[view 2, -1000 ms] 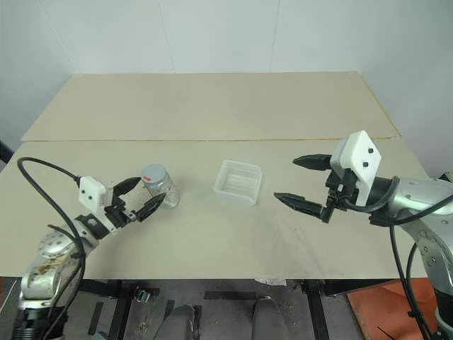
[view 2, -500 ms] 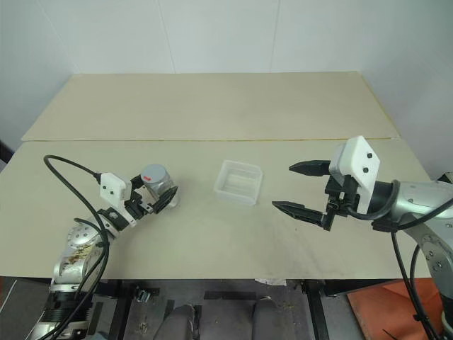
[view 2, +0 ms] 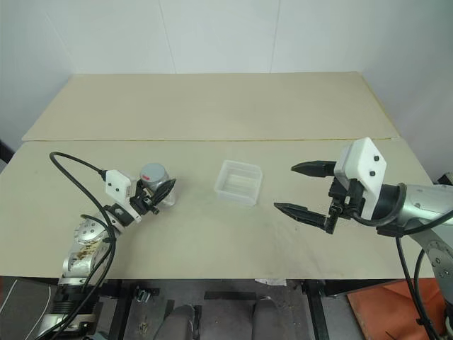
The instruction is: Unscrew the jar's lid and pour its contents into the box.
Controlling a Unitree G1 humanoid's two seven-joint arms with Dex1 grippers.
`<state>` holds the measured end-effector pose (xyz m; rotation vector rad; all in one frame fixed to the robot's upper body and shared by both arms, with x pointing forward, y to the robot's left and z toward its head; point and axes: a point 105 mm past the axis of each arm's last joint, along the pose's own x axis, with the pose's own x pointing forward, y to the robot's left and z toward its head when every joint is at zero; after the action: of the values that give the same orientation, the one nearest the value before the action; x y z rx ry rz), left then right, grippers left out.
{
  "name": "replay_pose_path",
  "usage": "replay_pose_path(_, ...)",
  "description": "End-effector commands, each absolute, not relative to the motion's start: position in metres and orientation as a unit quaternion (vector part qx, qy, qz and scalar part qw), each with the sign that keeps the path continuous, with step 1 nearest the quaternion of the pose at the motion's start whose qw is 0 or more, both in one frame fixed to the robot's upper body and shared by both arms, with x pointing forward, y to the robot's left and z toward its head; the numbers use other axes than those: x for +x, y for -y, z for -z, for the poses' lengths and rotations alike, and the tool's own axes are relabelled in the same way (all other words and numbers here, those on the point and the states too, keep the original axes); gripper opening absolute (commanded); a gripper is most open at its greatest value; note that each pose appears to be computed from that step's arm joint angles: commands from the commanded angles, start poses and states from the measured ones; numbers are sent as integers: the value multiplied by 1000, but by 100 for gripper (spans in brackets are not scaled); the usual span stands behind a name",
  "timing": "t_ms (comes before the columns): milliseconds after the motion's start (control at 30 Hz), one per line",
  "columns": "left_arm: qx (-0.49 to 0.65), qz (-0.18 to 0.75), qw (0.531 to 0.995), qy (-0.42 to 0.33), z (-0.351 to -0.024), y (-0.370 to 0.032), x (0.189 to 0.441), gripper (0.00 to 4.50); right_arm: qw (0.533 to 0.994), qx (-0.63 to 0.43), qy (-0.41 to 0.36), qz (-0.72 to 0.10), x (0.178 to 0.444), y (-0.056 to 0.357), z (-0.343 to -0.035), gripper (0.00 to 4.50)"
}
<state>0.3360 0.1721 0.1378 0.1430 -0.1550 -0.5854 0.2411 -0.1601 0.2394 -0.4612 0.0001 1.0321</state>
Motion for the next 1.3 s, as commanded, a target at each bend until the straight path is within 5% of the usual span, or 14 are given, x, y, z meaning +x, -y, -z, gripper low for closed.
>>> replay_pose_path(33,86,359,924,96,-175,-158,328,197,835,-218,44,-503,238,146,-256,450)
replay_pose_path(467,100,611,783,57,-233,-116,325,197,820,-157,96,-541,283,66,-297,450)
replay_pose_path(1200,104,684,715,101,-245,-70,330,197,822,-151,103,-539,299,28,-297,450)
replay_pose_path(1300,104,686,713,103,-245,-70,330,197,821,-146,100,-543,300,28,-295,396)
